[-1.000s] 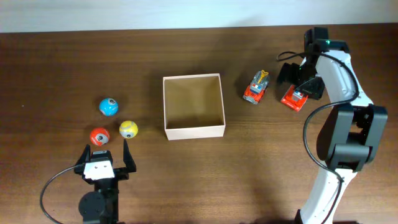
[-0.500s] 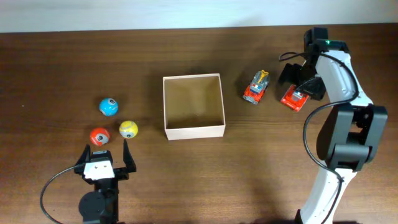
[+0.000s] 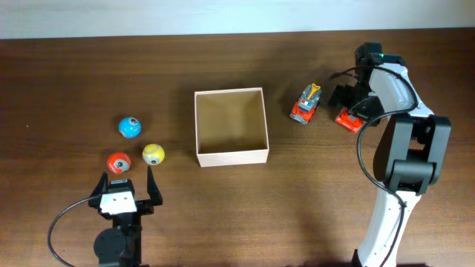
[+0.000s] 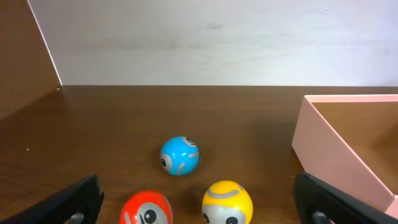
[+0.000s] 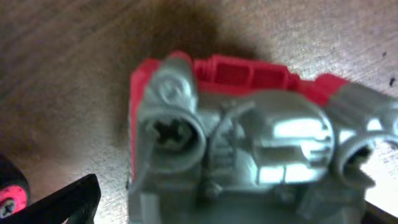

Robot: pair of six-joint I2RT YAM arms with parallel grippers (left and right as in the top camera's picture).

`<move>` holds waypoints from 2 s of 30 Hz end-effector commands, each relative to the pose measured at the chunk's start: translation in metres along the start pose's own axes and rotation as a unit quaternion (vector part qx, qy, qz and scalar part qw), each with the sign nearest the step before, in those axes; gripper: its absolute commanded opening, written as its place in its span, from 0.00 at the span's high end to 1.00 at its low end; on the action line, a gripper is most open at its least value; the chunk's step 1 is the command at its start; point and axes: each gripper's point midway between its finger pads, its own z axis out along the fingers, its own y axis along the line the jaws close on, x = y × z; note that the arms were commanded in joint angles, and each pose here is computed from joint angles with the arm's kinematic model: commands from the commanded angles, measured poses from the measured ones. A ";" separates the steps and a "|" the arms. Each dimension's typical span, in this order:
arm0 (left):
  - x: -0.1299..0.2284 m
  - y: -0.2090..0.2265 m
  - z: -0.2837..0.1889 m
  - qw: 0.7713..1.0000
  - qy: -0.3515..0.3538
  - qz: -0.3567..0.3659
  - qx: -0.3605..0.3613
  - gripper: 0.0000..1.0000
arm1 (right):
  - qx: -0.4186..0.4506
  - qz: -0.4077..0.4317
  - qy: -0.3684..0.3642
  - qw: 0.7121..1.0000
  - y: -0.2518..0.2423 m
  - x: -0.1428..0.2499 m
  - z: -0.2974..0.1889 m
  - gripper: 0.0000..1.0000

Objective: Pack container
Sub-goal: 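Lower the right gripper and grasp the red tank-like car, then lift the car and carry it left over the pink box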

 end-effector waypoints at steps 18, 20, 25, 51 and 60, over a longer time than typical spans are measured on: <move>0.001 -0.001 0.000 1.000 -0.001 0.008 0.003 0.01 | 0.016 0.006 0.010 1.000 -0.012 0.014 0.037 0.22; 0.001 -0.001 0.000 1.000 -0.001 0.008 0.003 0.01 | 0.014 0.006 0.007 1.000 -0.011 0.012 0.037 0.33; 0.001 -0.001 0.000 1.000 -0.001 0.008 0.003 0.01 | 0.013 0.004 0.005 1.000 -0.011 0.011 0.037 0.44; 0.001 -0.001 0.000 1.000 -0.001 0.008 0.003 0.01 | -0.110 -0.159 -0.013 0.981 0.038 -0.014 -0.080 0.47; 0.001 -0.001 0.000 1.000 -0.001 0.008 0.003 0.01 | -0.292 -0.262 -0.048 0.919 0.094 0.003 -0.183 0.44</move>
